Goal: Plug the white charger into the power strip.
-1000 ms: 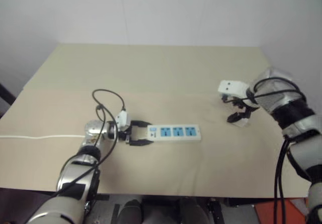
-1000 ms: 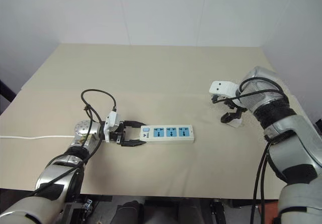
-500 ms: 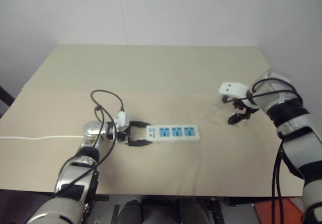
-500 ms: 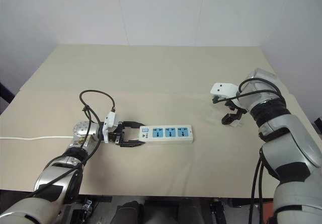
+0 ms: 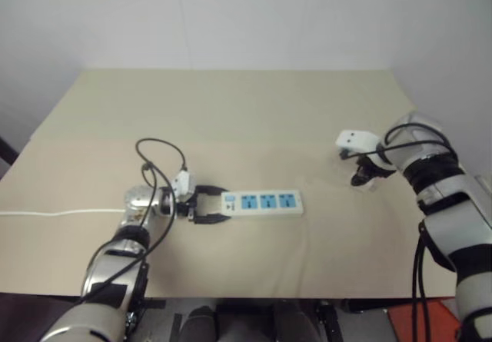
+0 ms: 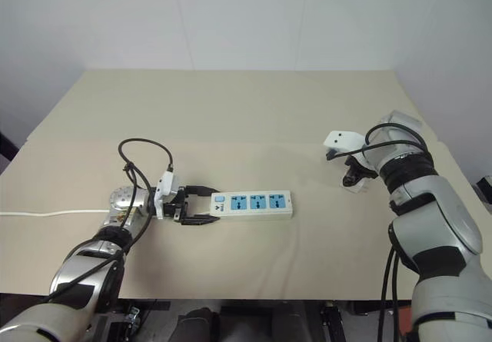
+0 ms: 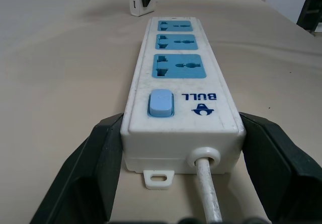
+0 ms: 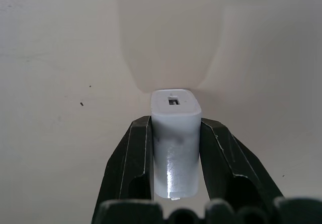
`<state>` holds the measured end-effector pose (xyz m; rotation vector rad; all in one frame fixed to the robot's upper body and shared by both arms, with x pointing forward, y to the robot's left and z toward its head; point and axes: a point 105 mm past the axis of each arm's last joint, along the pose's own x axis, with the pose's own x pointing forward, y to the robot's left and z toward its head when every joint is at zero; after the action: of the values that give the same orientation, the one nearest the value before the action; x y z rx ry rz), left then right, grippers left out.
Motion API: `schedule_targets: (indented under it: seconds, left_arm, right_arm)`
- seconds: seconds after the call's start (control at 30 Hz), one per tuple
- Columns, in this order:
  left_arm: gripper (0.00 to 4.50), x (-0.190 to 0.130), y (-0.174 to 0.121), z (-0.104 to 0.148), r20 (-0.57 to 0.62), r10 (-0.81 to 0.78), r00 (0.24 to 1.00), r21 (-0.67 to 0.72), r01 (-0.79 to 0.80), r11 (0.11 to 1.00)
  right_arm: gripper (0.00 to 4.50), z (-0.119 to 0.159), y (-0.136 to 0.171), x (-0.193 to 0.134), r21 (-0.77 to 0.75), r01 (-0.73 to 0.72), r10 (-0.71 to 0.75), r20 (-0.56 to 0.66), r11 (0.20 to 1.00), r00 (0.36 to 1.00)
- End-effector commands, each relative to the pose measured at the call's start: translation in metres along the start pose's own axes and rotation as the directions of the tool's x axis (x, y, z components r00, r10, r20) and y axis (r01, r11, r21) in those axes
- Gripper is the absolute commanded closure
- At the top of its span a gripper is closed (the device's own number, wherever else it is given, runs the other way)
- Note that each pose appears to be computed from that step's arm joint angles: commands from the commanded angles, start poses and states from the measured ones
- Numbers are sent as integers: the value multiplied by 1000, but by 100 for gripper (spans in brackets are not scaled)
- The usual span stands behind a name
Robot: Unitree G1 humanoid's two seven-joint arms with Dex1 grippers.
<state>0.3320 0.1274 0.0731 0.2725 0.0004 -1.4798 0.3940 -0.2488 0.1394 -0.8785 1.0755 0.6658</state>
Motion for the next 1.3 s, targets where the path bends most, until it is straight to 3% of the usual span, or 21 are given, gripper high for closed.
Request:
schedule_targets:
  seconds: [0.03,0.23,0.4,0.53,0.6,0.63,0.7,0.8,0.97,1.1,1.3]
  left_arm:
    - [128,0,-11,-12,-46,-49,998,-33,48,998]
    - [128,2,-12,-11,-53,-68,996,-44,66,997]
    - [128,4,-11,-8,-49,-82,995,-33,80,996]
    - [128,5,-12,-6,-46,-92,995,-30,91,995]
    - [128,5,-13,-6,-42,-97,994,-32,96,995]
    - [128,6,-14,-6,-41,-102,994,-33,101,994]
    - [128,7,-15,-6,-39,-109,993,-35,108,994]
    - [128,11,-20,-6,-30,-131,991,-38,130,991]
    - [128,15,-21,-4,7,-130,991,-59,130,990]
    - [128,17,-20,-3,18,-126,992,-60,127,990]
    - [128,17,-20,-3,20,-121,992,-64,122,991]
  right_arm:
    - [341,5,-5,-12,-25,23,-22,25,999,999]
    - [341,21,-5,-32,-69,55,-47,103,996,994]
    - [341,53,6,-71,-80,70,-34,386,994,922]
    - [341,80,33,-100,-146,-4,110,729,989,675]
    - [341,84,50,-105,-190,-46,184,817,981,546]
    - [341,89,56,-107,-189,-21,180,882,982,436]
    - [341,91,62,-109,-157,23,144,944,987,296]
    - [341,90,82,-101,-226,-30,228,962,974,150]
    - [341,90,106,-84,-307,-112,309,951,945,2]
    - [341,94,122,-66,-353,-148,351,935,924,-40]
    - [341,107,136,-38,-376,-190,375,926,907,-45]
